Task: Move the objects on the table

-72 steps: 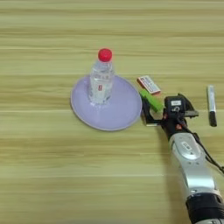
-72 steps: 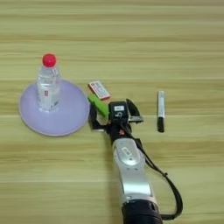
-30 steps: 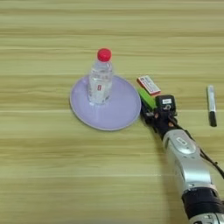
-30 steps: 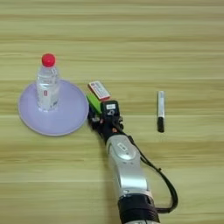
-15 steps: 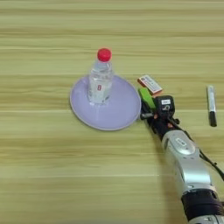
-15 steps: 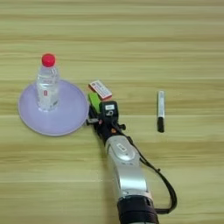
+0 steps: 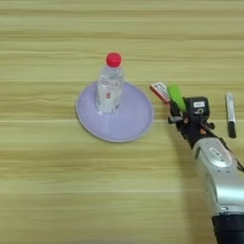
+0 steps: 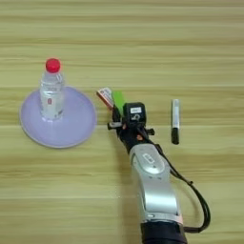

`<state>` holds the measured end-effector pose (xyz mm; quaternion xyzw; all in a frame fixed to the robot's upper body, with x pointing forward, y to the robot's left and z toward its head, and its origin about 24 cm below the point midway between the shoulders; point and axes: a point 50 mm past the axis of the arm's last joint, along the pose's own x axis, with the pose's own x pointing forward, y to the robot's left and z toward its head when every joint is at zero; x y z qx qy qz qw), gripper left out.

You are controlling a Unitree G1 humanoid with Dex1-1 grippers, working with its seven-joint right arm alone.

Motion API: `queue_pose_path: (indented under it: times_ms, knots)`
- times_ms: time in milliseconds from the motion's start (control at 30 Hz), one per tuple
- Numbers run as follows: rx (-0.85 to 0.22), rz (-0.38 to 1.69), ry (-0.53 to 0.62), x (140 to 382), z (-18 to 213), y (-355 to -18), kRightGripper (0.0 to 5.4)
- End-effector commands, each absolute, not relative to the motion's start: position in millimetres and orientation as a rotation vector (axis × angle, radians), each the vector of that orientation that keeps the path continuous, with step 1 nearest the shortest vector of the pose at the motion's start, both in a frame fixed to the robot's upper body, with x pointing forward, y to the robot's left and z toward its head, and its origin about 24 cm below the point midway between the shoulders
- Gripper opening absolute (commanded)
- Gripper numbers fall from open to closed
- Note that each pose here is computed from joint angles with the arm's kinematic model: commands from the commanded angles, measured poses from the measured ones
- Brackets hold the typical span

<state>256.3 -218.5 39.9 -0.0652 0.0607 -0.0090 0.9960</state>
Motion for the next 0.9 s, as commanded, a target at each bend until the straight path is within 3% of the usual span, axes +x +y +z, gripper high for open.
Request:
queue_pose_path:
  times_ms: [33,567,900]
  knots:
    - [-0.183,-0.102,0.024,265,69,-239,1.4]
    - [-0.175,-0.19,0.171,269,36,-261,1.4]
    - [-0.18,-0.191,0.193,271,29,-265,1.4]
